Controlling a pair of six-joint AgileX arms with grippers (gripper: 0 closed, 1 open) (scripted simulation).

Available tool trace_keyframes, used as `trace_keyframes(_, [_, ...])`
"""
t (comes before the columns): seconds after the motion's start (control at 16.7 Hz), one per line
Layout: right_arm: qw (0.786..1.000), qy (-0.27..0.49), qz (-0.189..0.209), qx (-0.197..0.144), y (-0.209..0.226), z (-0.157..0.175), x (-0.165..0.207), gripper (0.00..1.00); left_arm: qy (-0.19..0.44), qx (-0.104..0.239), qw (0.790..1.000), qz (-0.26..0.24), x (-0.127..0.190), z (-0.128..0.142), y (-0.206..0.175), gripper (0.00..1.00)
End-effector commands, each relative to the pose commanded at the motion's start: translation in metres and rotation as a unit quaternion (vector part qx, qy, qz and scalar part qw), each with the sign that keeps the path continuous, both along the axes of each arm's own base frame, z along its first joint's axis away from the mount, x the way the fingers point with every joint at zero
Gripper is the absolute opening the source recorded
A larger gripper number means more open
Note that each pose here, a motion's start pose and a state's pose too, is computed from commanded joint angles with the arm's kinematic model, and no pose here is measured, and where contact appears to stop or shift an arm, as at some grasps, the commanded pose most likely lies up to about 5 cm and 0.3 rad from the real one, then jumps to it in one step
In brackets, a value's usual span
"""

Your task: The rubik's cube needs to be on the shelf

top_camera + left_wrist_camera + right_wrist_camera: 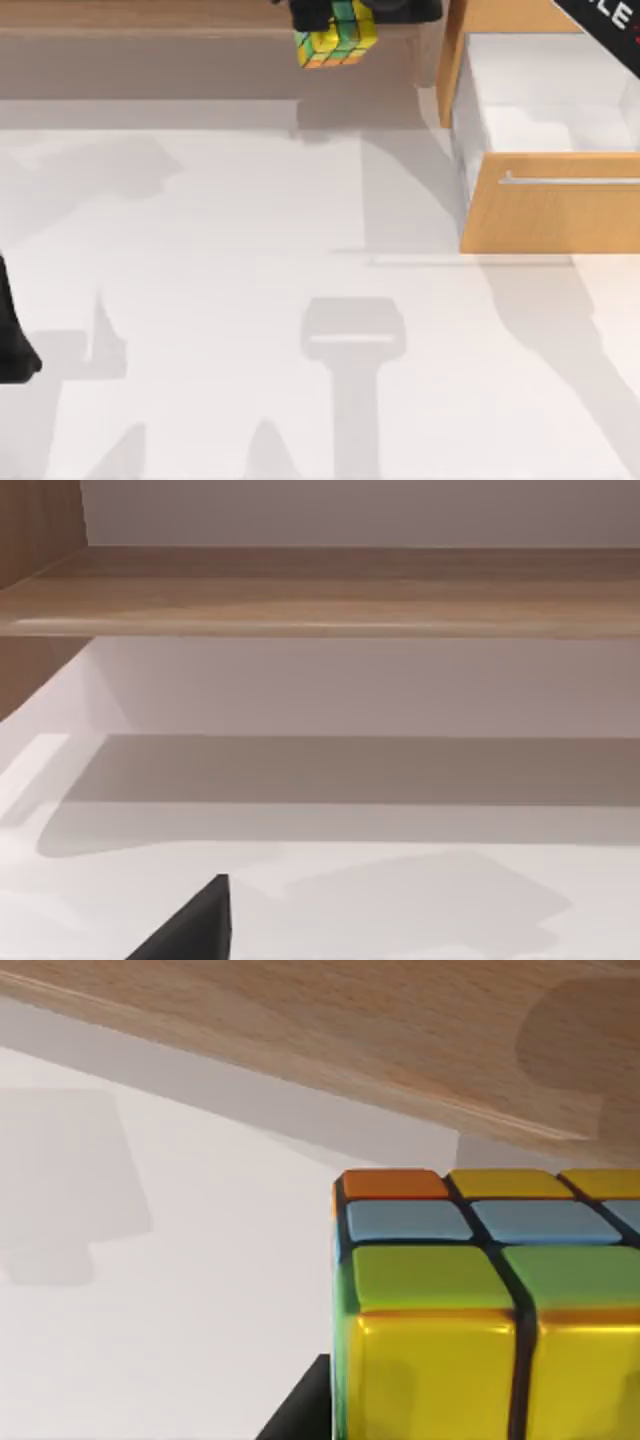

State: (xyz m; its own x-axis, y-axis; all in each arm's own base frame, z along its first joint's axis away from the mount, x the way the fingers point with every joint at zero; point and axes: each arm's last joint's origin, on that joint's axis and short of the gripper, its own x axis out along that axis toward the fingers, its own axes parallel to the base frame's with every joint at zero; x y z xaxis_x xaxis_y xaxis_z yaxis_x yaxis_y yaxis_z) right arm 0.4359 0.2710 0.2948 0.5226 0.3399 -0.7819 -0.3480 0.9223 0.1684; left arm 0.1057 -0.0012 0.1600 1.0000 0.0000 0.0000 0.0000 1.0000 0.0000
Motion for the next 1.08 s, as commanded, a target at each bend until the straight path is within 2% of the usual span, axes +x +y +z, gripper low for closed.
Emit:
trace_keyframes(0.36, [0.996, -0.079, 0.014, 0.047, 0.036, 0.017, -0.011, 0.0, 0.0, 0.0, 1.0, 0.0, 0.0, 0.0, 0.0, 1.0])
trace_keyframes(0.72, [0.985, -0.151, 0.008, 0.082, 0.063, 0.019, -0.015, 0.0, 0.0, 0.0, 1.0, 0.0, 0.0, 0.0, 0.0, 1.0])
trace_keyframes(1.08, [0.971, -0.223, -0.004, 0.085, 0.088, 0.002, -0.017, 0.0, 0.0, 0.0, 1.0, 0.0, 0.0, 0.0, 0.0, 1.0])
